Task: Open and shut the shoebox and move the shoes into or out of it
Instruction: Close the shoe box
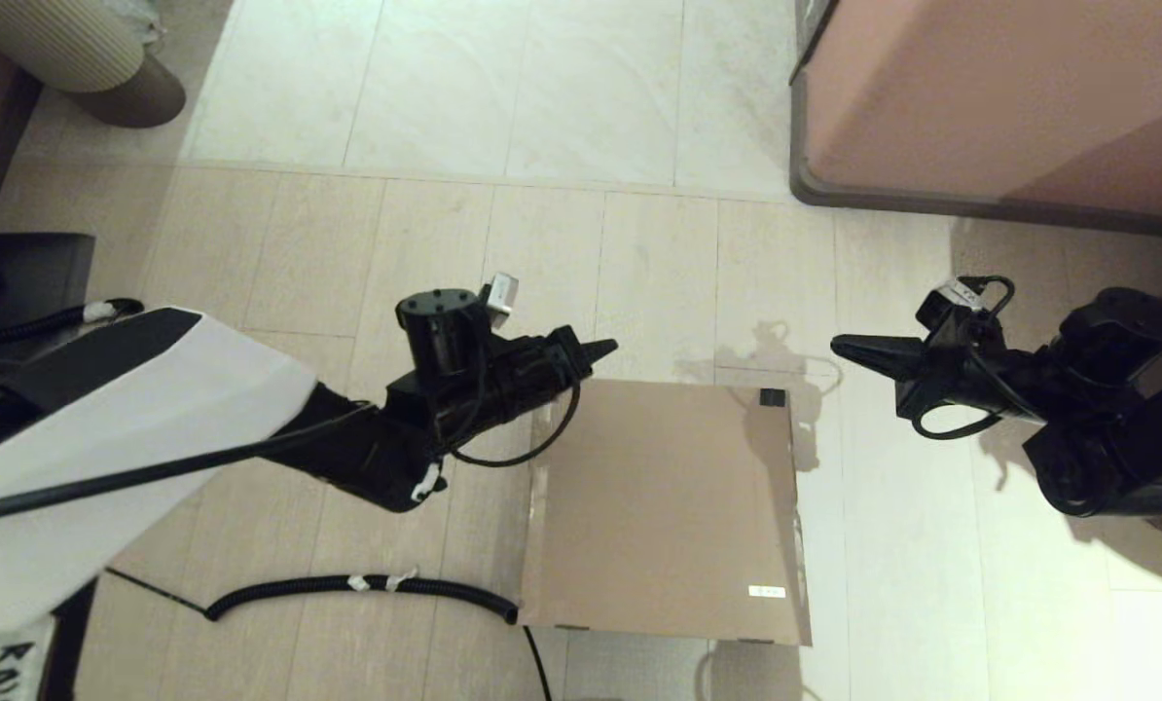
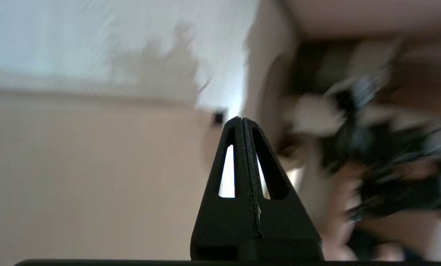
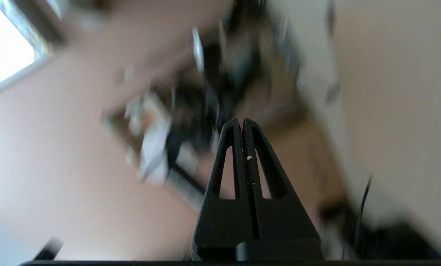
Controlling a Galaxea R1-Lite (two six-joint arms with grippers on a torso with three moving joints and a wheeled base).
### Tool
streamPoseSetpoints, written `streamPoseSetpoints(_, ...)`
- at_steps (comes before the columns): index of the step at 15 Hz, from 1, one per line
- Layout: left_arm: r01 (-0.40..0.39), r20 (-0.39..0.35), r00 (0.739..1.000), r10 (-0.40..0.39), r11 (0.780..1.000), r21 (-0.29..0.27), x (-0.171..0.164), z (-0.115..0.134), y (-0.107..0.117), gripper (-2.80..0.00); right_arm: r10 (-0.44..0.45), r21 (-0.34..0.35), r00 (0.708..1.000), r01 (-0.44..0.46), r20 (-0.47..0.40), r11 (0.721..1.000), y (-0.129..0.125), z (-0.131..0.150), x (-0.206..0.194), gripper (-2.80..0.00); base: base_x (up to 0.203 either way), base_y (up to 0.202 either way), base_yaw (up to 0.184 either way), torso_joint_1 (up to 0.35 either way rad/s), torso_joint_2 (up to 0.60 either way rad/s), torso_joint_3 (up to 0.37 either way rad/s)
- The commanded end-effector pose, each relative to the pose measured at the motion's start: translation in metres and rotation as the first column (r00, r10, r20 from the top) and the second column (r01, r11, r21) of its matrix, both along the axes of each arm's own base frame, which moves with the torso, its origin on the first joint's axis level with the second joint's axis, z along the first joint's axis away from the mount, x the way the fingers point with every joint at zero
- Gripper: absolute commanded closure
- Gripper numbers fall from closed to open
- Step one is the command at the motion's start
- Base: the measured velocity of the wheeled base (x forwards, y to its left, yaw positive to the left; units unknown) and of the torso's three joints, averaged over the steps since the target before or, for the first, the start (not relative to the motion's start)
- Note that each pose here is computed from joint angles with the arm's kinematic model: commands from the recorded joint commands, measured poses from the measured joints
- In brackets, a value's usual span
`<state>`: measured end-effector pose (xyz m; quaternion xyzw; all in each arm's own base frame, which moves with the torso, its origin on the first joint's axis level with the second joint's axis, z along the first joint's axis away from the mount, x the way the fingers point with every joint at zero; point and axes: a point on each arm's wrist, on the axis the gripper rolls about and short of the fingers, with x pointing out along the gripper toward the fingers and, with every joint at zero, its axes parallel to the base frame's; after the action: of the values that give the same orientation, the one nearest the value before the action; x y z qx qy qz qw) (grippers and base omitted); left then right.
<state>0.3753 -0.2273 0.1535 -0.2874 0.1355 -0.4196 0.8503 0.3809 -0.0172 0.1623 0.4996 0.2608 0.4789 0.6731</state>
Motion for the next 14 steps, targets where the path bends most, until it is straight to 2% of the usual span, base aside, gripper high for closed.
streamPoseSetpoints(1,-0.028,0.06,0.998,0.025,0.998,0.053,-0.023,0.009,-0.001,0.0,-0.13,0.008,0.985,0.13,0.112,0.992,0.005,0.006,-0.004,0.0,0.0,0.0,0.0,0.0,0.0,0.0)
streamPoseSetpoints(2,-0.054,0.081,0.996,0.048,0.996,0.076,-0.031,0.011,-0.005,0.0,-0.23,0.024,0.963,0.229,0.139,0.973,0.009,0.005,-0.002,0.0,0.0,0.0,0.0,0.0,0.0,0.0)
streamPoseSetpoints(3,-0.069,0.09,0.994,0.062,0.994,0.084,-0.038,0.013,-0.006,0.0,-0.339,0.022,0.929,0.34,0.151,0.94,0.014,0.002,0.002,0.0,0.0,0.0,0.0,0.0,0.0,0.0)
streamPoseSetpoints(4,-0.082,0.104,0.992,0.073,0.993,0.088,-0.045,0.018,-0.007,0.0,-0.43,-0.029,0.882,0.444,0.194,0.896,0.02,-0.003,0.006,0.0,0.0,0.0,0.0,0.0,0.0,0.0)
streamPoseSetpoints(6,-0.142,0.147,0.981,0.125,0.983,0.114,-0.054,0.028,-0.003,0.0,-0.525,-0.198,0.812,0.575,0.253,0.794,0.036,-0.009,0.007,0.0,0.0,0.0,0.0,0.0,0.0,0.0)
streamPoseSetpoints(8,-0.226,0.23,0.959,0.169,0.941,0.251,-0.068,0.026,0.01,0.0,-0.533,-0.373,0.761,0.647,0.371,0.665,0.054,0.013,-0.013,0.0,0.0,0.0,0.0,0.0,0.0,0.0)
streamPoseSetpoints(9,-0.257,0.266,0.947,0.18,0.921,0.291,-0.081,0.03,0.019,0.0,-0.502,-0.439,0.739,0.672,0.45,0.596,0.06,0.028,-0.029,0.0,0.0,0.0,0.0,0.0,0.0,0.0)
streamPoseSetpoints(10,-0.289,0.294,0.935,0.197,0.904,0.314,-0.095,0.037,0.031,0.0,-0.469,-0.474,0.718,0.693,0.514,0.542,0.065,0.043,-0.048,0.0,0.0,0.0,0.0,0.0,0.0,0.0)
streamPoseSetpoints(11,-0.331,0.318,0.92,0.229,0.888,0.319,-0.114,0.045,0.045,0.0,-0.439,-0.484,0.694,0.716,0.572,0.503,0.067,0.062,-0.072,0.0,0.0,0.0,0.0,0.0,0.0,0.0)
streamPoseSetpoints(12,-0.38,0.34,0.9,0.272,0.872,0.309,-0.134,0.055,0.062,0.0,-0.415,-0.473,0.665,0.74,0.62,0.479,0.067,0.079,-0.1,0.0,0.0,0.0,0.0,0.0,0.0,0.0)
streamPoseSetpoints(13,-0.436,0.362,0.874,0.324,0.852,0.289,-0.154,0.066,0.084,0.0,-0.399,-0.449,0.63,0.766,0.666,0.46,0.063,0.096,-0.132,0.0,0.0,0.0,0.0,0.0,0.0,0.0)
streamPoseSetpoints(14,-0.506,0.384,0.836,0.392,0.822,0.262,-0.175,0.075,0.113,0.0,-0.396,-0.415,0.586,0.797,0.707,0.44,0.057,0.11,-0.166,0.0,0.0,0.0,0.0,0.0,0.0,0.0)
